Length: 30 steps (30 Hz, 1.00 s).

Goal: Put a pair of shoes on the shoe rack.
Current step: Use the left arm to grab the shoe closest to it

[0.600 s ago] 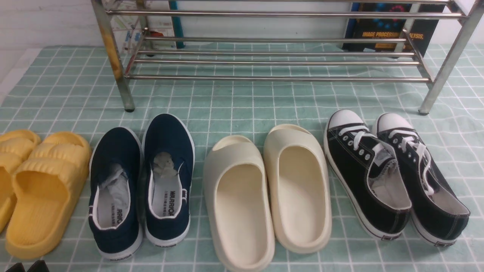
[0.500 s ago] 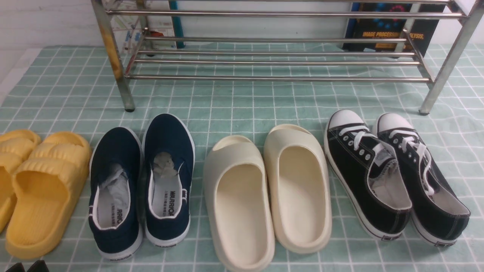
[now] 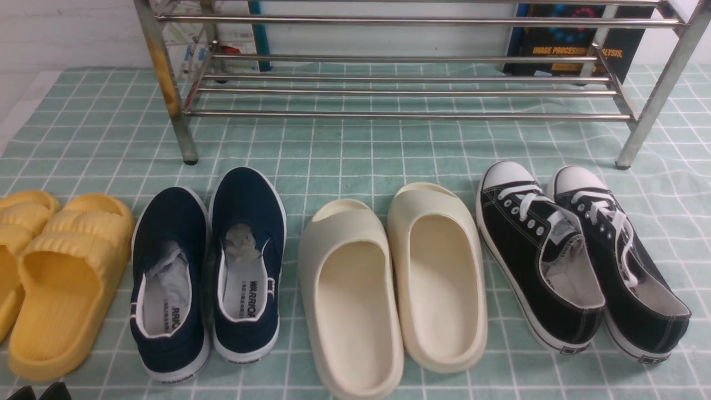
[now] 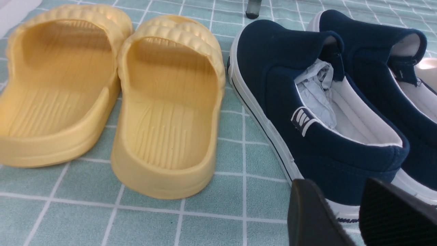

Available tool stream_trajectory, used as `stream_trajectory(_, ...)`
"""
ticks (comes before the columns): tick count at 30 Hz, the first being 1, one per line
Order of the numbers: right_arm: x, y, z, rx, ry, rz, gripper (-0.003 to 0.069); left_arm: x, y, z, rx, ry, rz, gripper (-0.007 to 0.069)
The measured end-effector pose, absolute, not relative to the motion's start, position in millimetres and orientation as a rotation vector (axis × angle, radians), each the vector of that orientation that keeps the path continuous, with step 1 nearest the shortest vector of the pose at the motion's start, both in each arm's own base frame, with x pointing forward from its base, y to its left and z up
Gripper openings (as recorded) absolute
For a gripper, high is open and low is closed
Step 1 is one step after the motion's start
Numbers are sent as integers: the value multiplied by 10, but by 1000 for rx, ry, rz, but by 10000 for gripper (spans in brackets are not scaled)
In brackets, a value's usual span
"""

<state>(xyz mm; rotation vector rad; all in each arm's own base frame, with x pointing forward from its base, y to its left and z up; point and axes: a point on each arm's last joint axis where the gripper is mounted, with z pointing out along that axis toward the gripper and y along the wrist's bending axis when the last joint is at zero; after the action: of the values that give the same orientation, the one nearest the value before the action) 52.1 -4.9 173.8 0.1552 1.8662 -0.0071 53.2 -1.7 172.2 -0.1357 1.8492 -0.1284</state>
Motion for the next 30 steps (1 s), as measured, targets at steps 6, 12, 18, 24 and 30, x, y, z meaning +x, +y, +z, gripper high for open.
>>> stream_trajectory(6, 521, -49, 1738, 155, 1866, -7, 239, 547, -59, 1788, -315, 1763, -349, 238)
stream_trajectory(12, 521, -49, 1738, 155, 1866, -7, 239, 550, -147, 1868, -869, 1566, -988, 238)
stream_trajectory(18, 521, -49, 1738, 155, 1866, -7, 239, 555, -147, 1917, -1009, 1453, -1154, 238)
stream_trajectory(24, 521, -49, 1738, 155, 1866, -7, 239, 561, -115, 1945, -1005, 1408, -1136, 238)
stream_trajectory(30, 521, -49, 1738, 155, 1866, -7, 239, 546, -144, 2005, -926, 1453, -1106, 238)
